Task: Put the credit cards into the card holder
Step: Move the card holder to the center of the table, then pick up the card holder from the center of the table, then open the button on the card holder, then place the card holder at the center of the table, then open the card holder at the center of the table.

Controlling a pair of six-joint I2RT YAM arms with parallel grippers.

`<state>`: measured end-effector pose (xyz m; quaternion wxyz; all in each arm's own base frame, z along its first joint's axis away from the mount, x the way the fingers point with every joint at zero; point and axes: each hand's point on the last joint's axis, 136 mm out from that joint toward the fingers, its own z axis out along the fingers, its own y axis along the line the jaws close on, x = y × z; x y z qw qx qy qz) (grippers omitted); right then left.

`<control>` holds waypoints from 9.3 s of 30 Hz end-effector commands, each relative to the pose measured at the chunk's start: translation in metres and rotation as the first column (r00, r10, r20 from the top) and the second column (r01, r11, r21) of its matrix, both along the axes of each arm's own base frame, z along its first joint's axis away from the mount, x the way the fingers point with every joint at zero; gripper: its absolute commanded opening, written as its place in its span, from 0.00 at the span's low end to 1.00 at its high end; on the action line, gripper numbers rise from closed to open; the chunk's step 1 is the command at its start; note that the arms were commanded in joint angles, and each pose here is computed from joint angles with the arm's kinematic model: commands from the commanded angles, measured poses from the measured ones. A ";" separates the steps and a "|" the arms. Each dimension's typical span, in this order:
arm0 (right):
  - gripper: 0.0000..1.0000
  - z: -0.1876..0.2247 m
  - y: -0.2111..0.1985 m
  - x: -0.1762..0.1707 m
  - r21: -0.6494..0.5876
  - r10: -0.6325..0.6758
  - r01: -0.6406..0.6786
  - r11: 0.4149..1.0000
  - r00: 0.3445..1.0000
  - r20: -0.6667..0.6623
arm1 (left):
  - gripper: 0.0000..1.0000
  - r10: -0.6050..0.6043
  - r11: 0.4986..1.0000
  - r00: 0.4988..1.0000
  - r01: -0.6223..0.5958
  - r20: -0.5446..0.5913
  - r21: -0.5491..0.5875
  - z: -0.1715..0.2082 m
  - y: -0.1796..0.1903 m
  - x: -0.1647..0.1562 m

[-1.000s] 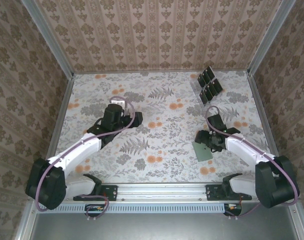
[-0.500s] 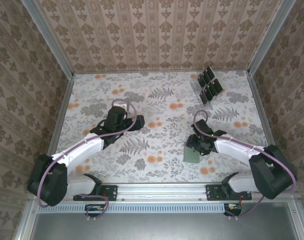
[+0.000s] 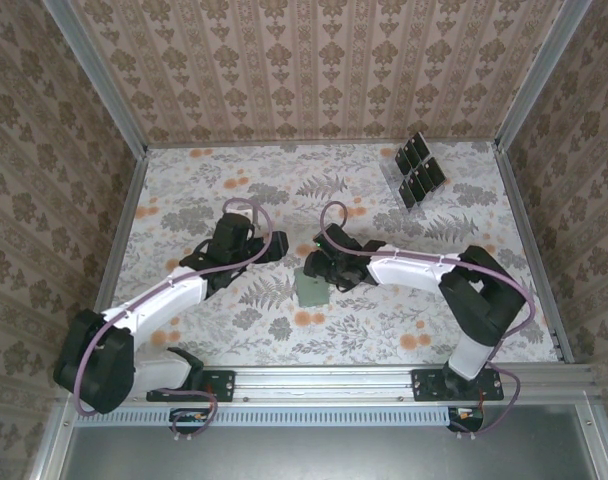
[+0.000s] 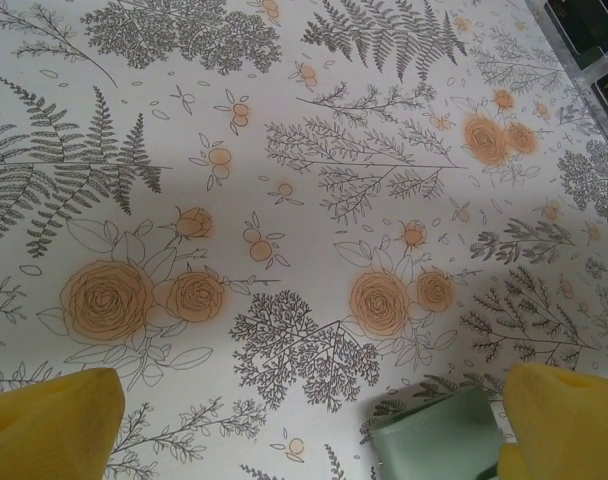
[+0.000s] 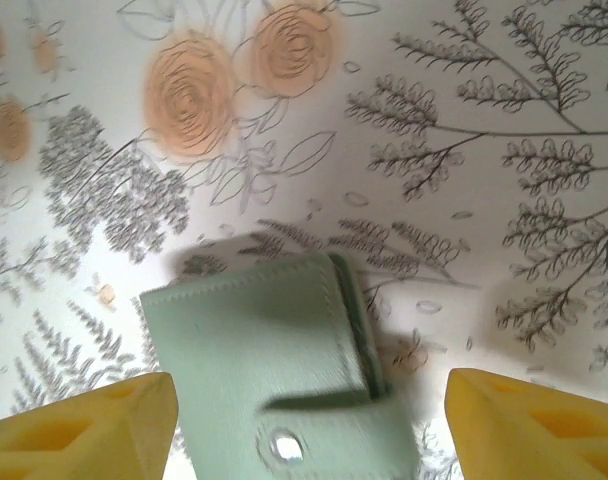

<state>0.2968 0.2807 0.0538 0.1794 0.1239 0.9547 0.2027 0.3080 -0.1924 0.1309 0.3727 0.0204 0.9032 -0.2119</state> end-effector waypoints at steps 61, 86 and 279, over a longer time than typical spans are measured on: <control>0.23 -0.025 0.004 -0.025 -0.570 0.420 -0.403 0.717 0.901 -0.108 | 1.00 0.227 0.973 0.968 -0.231 -0.106 -0.023 -0.009 0.072 -0.007; 0.00 0.050 0.009 -0.016 -0.326 0.352 -0.295 0.898 0.926 0.133 | 1.00 0.023 0.946 0.988 -0.072 -0.156 -0.317 -0.015 -0.018 -0.005; 0.00 0.071 0.009 0.020 0.234 0.112 -0.147 0.961 0.981 0.156 | 0.74 -0.208 0.976 0.975 0.201 -0.077 -0.084 -0.053 -0.076 -0.018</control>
